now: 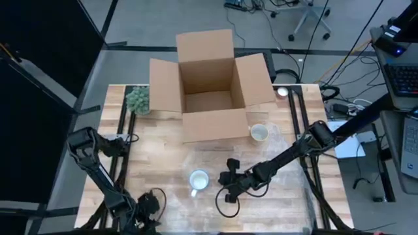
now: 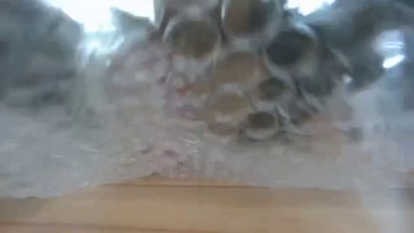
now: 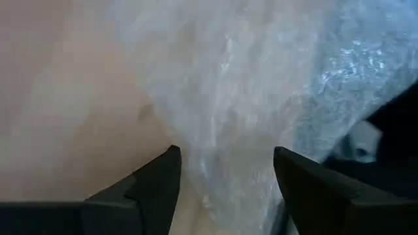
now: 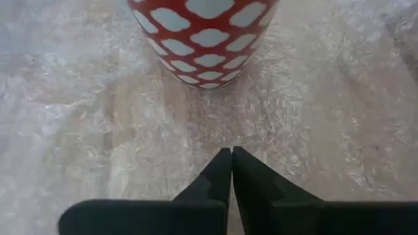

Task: Wrap mug
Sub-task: Wrap the red cup in the bubble wrap

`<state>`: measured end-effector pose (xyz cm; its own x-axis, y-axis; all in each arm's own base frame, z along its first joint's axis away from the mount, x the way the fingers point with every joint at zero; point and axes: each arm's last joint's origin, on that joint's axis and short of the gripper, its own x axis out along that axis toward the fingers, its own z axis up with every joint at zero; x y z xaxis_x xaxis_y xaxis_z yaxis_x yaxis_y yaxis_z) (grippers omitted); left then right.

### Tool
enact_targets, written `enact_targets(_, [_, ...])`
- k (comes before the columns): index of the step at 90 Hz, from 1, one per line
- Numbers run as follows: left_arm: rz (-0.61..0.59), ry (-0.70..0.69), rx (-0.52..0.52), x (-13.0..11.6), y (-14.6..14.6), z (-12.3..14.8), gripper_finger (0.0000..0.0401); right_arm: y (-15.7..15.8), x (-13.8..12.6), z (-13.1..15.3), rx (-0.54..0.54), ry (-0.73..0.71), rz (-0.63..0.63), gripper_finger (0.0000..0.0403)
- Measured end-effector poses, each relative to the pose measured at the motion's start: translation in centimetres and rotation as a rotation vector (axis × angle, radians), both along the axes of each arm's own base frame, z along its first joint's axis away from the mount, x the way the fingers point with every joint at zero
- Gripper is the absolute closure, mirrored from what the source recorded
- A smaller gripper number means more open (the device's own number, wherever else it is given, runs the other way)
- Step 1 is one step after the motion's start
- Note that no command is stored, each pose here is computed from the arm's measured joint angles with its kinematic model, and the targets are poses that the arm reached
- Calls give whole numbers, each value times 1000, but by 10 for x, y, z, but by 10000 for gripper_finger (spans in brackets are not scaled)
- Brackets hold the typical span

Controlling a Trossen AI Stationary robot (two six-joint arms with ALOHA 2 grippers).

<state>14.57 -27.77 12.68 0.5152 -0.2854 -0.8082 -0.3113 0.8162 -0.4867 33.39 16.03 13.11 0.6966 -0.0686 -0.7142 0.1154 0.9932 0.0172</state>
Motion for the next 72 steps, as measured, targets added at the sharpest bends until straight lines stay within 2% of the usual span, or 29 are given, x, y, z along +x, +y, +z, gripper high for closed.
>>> enact_targets(7, [-13,13,-31,0,-1,3,184,0,0,0,0,0,-1,403])
enact_targets(15, [-34,84,-120,-2,0,14,216,0,0,0,0,0,-1,403])
enact_targets(28, [-81,135,-240,-8,4,43,310,0,0,0,-2,-1,-3,403])
enact_targets(40, [-66,135,-281,-15,19,71,387,-4,2,0,-5,-1,-12,403])
enact_targets(53, [-25,149,-233,-23,37,85,393,-11,5,0,-34,2,-5,403])
enact_targets(72, [-5,194,-134,-28,48,82,401,-35,9,-5,-59,69,-62,403])
